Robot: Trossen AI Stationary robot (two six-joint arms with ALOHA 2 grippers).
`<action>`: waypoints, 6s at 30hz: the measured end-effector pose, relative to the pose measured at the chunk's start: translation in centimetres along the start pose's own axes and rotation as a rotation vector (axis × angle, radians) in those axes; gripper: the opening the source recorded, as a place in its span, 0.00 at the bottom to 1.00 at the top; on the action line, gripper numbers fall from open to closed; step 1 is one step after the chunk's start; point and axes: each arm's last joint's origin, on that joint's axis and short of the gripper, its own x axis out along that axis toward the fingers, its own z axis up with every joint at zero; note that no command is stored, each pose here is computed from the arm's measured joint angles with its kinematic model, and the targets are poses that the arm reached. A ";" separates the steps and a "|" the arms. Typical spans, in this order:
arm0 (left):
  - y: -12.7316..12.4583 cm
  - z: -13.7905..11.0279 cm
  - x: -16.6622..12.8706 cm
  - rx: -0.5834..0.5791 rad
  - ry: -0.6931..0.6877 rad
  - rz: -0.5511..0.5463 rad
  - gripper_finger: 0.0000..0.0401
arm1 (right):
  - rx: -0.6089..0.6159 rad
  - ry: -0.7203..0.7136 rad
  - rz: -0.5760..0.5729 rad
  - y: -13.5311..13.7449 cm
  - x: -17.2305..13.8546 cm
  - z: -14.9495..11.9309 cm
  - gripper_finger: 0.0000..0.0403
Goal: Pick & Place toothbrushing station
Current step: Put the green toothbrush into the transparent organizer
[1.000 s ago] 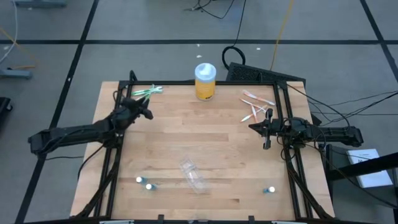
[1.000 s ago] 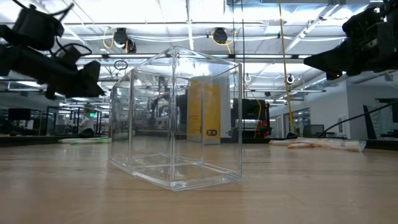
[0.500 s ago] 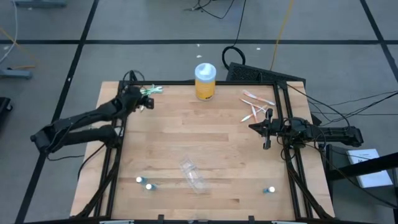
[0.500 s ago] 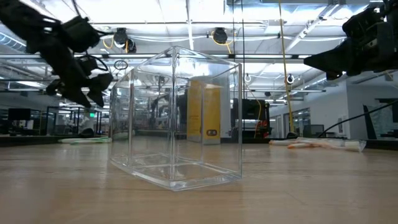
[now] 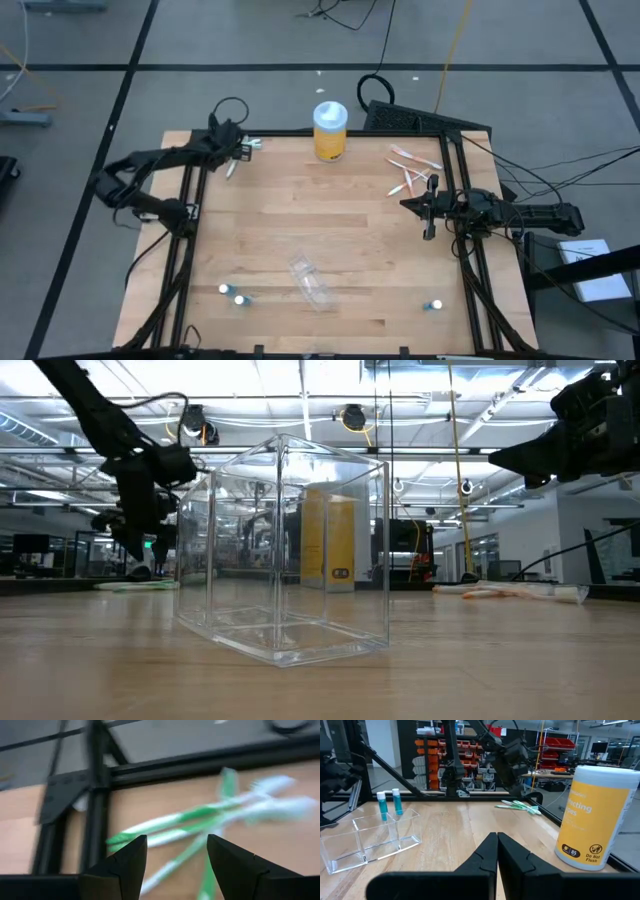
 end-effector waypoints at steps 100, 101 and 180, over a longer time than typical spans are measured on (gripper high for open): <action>-6.3 -0.2 -4.2 0.308 0.351 -0.188 0.54 | 0.000 0.000 0.000 0.0 0.0 0.0 0.01; -6.4 -0.1 -4.1 0.306 0.331 -0.200 0.54 | 0.000 0.000 0.000 0.0 0.0 0.0 0.01; -9.6 2.5 -4.3 1.030 -0.004 -0.628 0.54 | 0.000 0.000 0.001 0.0 0.0 0.0 0.01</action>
